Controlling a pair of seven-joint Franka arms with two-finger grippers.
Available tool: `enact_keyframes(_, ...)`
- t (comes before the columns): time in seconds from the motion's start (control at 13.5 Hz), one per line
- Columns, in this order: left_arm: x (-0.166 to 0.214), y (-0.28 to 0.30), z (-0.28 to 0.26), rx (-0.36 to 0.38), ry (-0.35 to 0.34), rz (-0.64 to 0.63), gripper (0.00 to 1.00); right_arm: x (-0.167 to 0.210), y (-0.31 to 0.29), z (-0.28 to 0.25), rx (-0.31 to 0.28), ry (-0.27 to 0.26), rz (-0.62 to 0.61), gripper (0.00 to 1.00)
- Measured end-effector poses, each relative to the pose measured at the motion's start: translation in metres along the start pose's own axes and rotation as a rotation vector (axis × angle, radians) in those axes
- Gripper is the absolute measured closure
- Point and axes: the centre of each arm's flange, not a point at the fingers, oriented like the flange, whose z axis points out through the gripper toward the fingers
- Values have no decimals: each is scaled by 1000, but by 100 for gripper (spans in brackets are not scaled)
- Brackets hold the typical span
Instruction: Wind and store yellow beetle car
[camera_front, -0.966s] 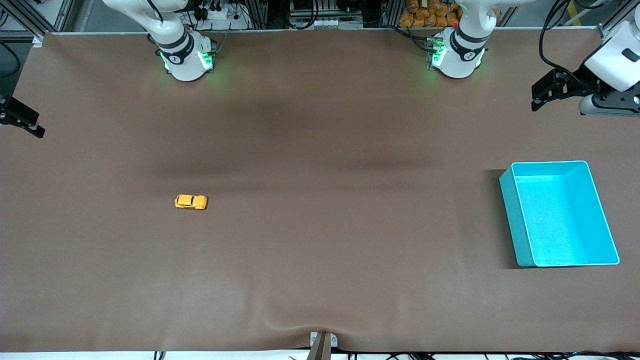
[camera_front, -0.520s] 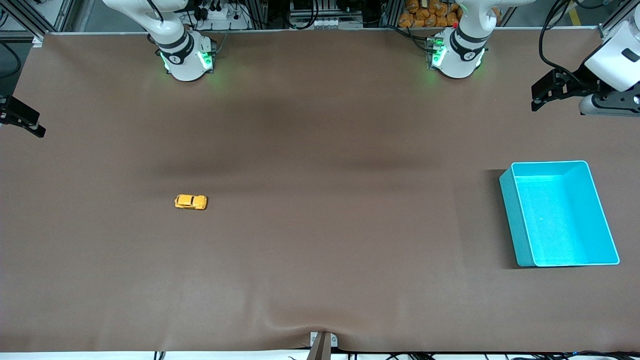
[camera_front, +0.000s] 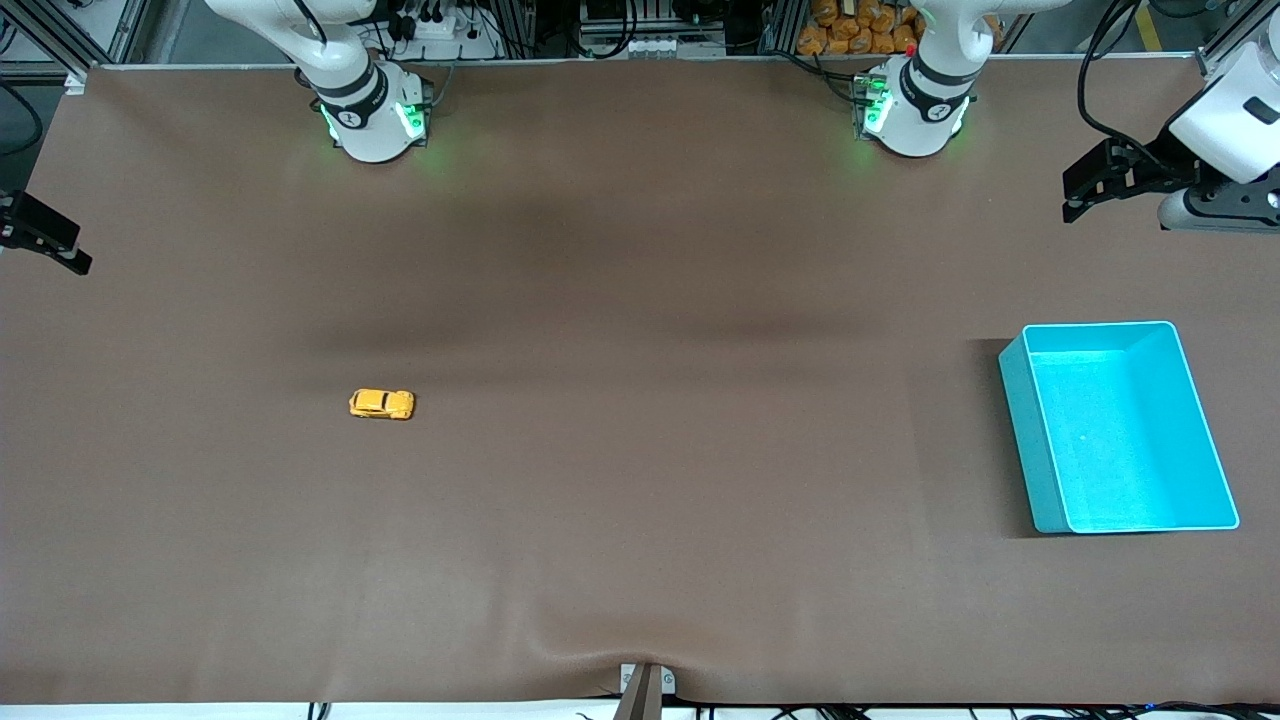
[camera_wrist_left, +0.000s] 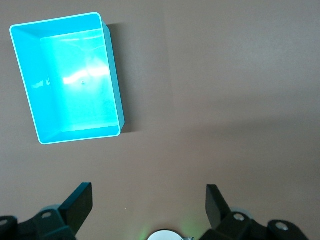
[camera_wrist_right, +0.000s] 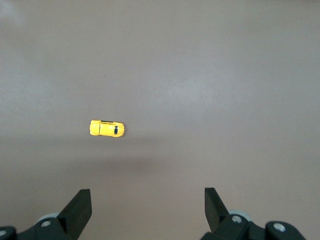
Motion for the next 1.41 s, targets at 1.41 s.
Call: enact_keyframes(1.41,4,-8,6,-2,-11,-15,0,-1,2,0,0,-3,4,0)
